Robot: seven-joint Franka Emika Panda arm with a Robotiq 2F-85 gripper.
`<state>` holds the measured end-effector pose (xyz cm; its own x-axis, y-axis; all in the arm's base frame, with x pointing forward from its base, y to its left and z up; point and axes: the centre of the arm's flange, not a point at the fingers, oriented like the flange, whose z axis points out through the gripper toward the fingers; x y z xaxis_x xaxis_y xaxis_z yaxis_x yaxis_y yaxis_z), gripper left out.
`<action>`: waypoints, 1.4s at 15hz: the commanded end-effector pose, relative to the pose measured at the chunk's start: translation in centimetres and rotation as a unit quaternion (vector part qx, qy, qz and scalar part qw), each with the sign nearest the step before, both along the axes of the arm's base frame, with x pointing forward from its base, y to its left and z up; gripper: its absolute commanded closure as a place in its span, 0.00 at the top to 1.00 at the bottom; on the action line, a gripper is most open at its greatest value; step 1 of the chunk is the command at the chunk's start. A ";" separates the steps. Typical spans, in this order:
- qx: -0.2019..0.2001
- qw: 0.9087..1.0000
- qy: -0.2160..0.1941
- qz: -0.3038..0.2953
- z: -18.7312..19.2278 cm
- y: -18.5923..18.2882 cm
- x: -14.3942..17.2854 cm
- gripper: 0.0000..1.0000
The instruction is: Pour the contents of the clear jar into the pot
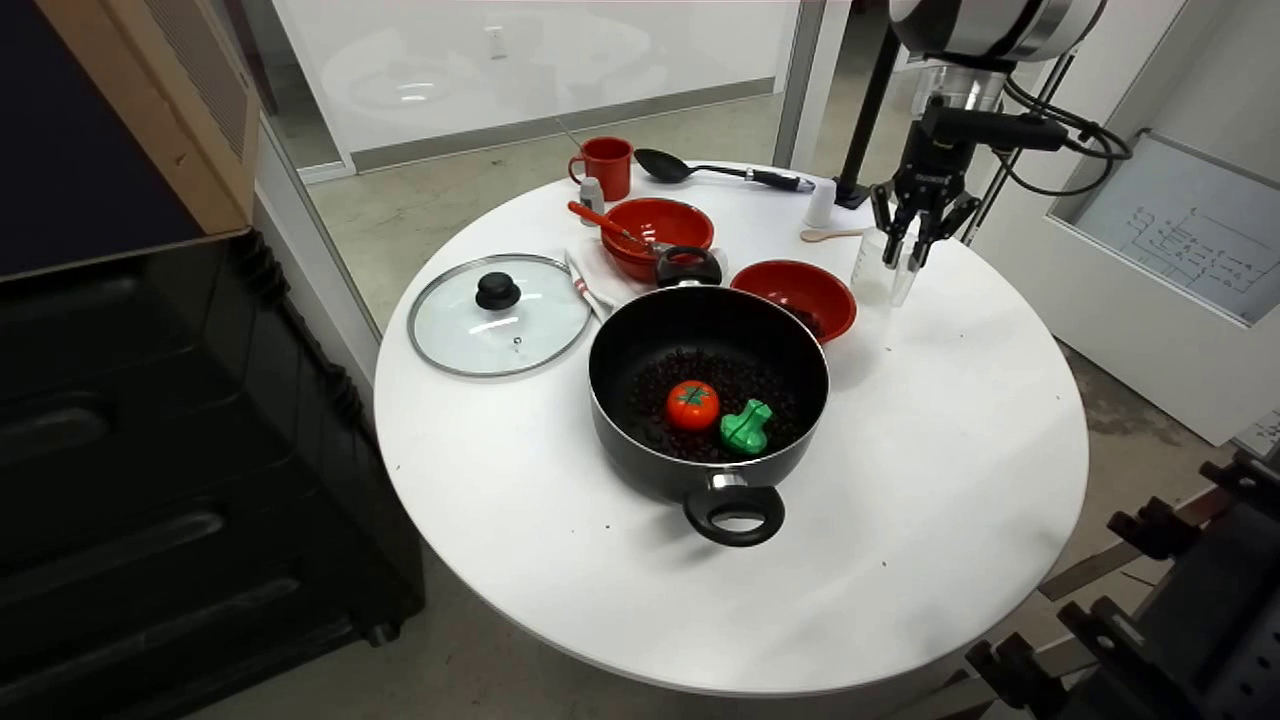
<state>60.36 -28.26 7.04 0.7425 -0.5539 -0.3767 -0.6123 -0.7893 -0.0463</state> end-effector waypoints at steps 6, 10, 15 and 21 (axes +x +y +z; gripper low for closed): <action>-0.021 0.999 -0.028 -0.002 2.6 -0.8 1.4 0.94; -0.032 0.995 -0.061 0.066 6.5 1.1 -0.1 1.00; -0.057 0.974 -0.104 0.195 12.0 5.9 -2.3 1.00; -0.035 0.929 -0.184 0.319 17.0 13.6 -5.4 1.00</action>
